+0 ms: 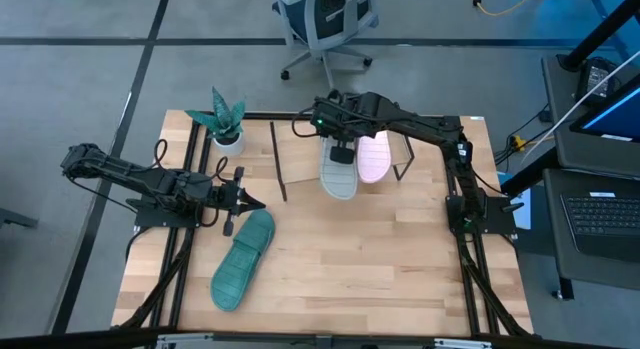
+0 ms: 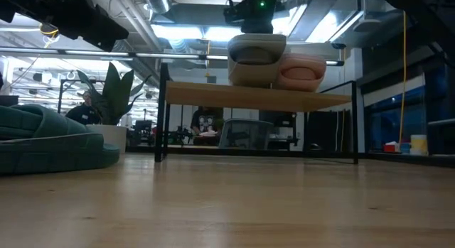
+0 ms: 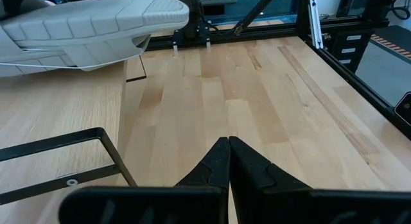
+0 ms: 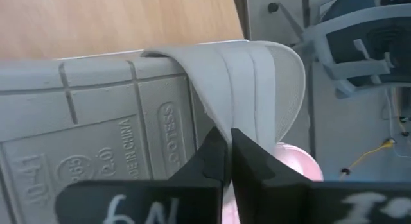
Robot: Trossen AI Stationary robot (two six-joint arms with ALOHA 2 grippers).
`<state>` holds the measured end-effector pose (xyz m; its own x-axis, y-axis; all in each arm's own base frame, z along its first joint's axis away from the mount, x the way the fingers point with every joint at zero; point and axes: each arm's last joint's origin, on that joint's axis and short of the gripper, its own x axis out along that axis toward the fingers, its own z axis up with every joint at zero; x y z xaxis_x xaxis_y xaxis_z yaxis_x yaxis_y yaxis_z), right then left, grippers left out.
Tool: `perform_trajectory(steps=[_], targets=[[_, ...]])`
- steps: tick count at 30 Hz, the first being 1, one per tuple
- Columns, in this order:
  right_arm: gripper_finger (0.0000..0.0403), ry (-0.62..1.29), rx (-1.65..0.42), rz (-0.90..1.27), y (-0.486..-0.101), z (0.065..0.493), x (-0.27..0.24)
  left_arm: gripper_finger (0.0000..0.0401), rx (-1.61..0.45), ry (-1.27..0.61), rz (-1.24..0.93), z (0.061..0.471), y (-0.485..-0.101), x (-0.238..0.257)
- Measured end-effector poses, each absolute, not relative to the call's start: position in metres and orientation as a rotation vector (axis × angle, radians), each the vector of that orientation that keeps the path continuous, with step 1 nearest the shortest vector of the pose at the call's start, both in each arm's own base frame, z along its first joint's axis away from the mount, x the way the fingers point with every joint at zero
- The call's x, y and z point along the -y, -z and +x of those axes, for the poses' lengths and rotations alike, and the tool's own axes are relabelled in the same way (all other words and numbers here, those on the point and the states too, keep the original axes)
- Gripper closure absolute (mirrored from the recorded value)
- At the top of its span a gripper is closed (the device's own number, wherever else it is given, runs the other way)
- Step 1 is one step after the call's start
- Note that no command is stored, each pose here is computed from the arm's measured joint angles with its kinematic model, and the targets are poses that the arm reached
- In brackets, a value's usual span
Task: Pick and place slides into the shelf
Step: Put the gray pair of slides on the shelf
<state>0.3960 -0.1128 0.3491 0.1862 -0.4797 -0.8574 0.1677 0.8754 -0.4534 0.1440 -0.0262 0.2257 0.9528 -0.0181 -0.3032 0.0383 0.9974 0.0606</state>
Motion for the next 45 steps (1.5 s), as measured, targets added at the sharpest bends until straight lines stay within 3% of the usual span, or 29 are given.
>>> perform_trajectory(steps=[13,45], targets=[[0.0391,0.437,-1.292,-0.368,-0.351,0.399,0.116,0.0401,-0.308,0.028,0.066,0.144,-0.226,0.026],[0.0385,0.395,-1.26,-0.334,-0.351,0.4,0.123,0.0401,-0.308,0.029,0.066,0.144,-0.226,0.026]])
